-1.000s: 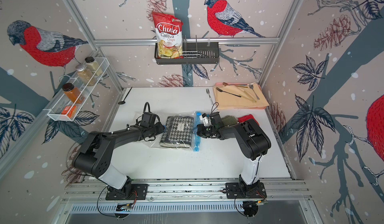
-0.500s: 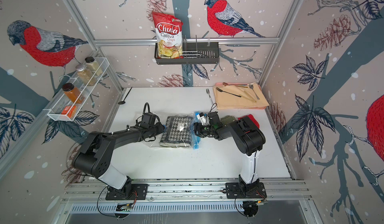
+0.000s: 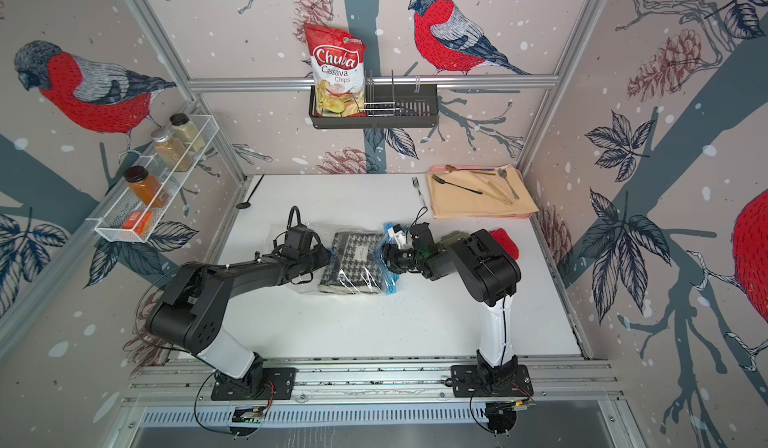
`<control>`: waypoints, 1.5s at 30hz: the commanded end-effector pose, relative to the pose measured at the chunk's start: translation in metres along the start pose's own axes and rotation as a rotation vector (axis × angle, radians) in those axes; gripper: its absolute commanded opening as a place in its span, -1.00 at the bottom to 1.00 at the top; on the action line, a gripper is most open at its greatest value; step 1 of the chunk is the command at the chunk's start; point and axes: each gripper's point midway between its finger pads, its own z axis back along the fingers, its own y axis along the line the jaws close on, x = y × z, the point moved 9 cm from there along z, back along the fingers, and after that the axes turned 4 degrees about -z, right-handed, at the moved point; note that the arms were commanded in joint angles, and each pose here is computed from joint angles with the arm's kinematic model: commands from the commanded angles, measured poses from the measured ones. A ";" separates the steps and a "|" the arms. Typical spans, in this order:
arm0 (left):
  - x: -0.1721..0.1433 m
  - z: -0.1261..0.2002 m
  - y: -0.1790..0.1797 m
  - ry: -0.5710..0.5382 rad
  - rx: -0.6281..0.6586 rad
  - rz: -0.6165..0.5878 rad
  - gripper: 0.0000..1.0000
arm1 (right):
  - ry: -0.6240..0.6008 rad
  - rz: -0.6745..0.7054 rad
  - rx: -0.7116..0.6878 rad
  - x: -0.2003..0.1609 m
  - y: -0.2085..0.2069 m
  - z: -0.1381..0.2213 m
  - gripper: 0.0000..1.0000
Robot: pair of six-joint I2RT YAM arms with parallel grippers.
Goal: Take the scarf out of the vacuum bag
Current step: Take out the scarf from the vacuum bag.
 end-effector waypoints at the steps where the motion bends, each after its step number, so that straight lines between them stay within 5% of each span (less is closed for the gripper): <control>1: -0.024 -0.002 0.014 0.136 0.068 0.027 -1.00 | 0.021 -0.026 0.006 -0.003 0.000 -0.007 0.33; 13: -0.028 -0.005 0.012 0.150 0.067 0.021 -1.00 | 0.072 0.003 0.060 -0.004 0.014 -0.036 0.12; 27: -0.030 -0.006 0.016 0.148 0.093 0.028 -1.00 | 0.013 0.001 0.023 -0.004 0.004 -0.003 -0.98; 45: -0.029 -0.005 0.018 0.133 0.120 0.038 -1.00 | -0.017 0.016 -0.091 -0.003 -0.003 0.018 -1.00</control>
